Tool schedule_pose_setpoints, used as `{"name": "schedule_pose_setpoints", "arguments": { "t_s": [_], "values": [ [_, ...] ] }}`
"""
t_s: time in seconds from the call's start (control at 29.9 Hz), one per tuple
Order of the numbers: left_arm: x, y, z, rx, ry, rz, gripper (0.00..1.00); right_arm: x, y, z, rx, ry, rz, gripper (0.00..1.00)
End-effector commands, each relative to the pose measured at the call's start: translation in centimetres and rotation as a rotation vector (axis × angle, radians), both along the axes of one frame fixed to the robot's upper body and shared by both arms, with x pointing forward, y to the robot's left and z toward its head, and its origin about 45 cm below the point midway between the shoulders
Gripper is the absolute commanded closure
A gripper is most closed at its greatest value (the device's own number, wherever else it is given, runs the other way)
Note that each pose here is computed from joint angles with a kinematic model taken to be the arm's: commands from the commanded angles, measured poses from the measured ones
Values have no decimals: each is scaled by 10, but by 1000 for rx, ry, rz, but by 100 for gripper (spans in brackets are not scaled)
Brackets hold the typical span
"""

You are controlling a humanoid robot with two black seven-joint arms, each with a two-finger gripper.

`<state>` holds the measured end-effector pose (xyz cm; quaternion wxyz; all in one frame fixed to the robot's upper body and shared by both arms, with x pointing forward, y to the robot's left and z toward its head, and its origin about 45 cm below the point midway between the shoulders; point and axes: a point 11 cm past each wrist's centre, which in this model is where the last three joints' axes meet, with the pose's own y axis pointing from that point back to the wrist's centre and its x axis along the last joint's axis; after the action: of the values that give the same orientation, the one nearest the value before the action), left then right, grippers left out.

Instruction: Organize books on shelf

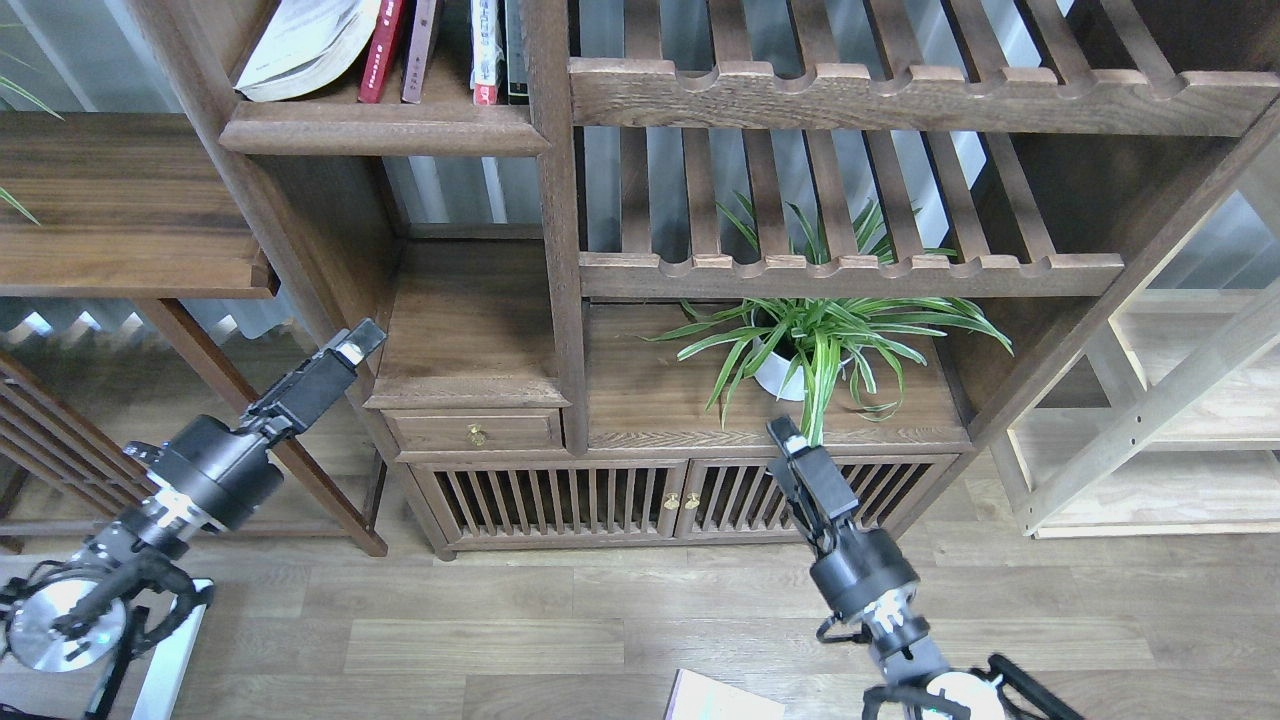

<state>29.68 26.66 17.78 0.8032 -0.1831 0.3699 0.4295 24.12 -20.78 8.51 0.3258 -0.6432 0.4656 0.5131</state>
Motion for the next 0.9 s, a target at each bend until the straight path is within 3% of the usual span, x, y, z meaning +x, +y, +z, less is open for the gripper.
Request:
{"name": "schedule_pose_setpoints", "arguments": {
  "t_s": [0.0,0.27,0.87],
  "values": [
    [-1,-4,-8,-27,26,-2,29,19,3,11,-21,-20,1,1],
    [-1,-23,-4,-172,56,-50,30,44,30,35,-2,-35,7,1],
    [1,-25,-4,-199,65,-54,27,54,39,49,23,-78,18,4]
  ]
}}
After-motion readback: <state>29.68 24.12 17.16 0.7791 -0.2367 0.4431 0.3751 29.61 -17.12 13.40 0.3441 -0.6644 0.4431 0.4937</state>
